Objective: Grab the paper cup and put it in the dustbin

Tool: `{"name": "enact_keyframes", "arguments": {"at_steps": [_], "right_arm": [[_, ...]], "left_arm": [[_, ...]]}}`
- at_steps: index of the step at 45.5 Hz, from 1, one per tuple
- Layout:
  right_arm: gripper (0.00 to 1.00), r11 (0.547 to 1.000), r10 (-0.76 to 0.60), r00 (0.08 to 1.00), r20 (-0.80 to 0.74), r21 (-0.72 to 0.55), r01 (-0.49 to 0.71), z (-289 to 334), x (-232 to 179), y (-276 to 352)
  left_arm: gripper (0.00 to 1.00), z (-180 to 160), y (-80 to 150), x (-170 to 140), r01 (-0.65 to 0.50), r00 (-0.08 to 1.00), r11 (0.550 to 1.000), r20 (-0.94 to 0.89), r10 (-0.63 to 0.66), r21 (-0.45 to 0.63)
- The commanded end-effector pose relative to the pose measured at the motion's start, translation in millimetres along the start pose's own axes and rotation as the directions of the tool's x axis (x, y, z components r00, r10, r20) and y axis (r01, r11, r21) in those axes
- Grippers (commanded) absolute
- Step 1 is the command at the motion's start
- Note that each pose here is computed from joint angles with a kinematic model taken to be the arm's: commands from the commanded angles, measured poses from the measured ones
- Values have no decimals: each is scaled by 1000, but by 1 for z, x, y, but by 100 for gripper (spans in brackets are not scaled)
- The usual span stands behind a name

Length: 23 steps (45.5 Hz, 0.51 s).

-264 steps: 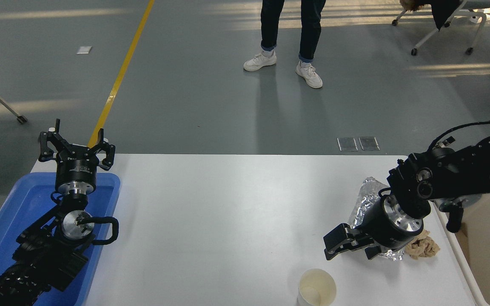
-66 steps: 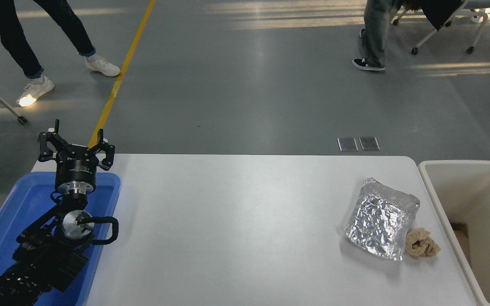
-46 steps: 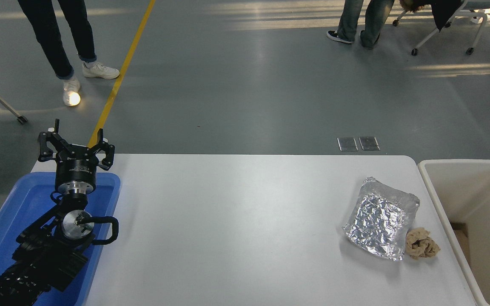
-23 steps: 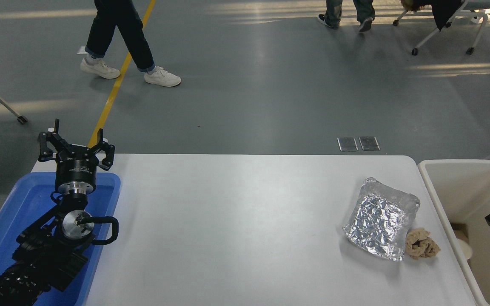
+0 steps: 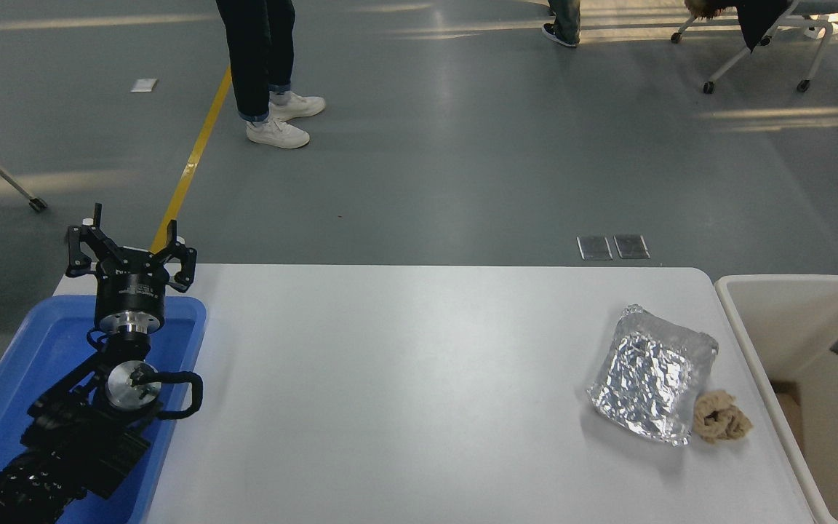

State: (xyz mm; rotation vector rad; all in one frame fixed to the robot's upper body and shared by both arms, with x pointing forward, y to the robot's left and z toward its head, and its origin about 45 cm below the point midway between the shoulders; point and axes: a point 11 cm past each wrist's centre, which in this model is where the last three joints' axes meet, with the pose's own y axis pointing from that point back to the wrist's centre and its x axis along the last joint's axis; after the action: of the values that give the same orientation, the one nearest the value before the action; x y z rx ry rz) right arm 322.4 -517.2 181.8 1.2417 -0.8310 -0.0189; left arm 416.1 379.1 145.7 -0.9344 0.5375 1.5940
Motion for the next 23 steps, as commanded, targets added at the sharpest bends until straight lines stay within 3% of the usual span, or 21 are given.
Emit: {"name": "enact_keyframes", "arguments": {"at_steps": [1, 9, 23], "right_arm": [[100, 956, -211, 959, -188, 167, 243, -67, -4, 78], [100, 900, -272, 929, -251, 275, 338, -125, -6, 141], [100, 862, -294, 850, -436, 264, 434, -177, -23, 203]], "left_arm": [[99, 0, 0, 0, 0, 1000, 1000, 1, 0, 1], [99, 0, 0, 0, 0, 1000, 1000, 1, 0, 1], [99, 0, 0, 0, 0, 1000, 1000, 1, 0, 0]]}}
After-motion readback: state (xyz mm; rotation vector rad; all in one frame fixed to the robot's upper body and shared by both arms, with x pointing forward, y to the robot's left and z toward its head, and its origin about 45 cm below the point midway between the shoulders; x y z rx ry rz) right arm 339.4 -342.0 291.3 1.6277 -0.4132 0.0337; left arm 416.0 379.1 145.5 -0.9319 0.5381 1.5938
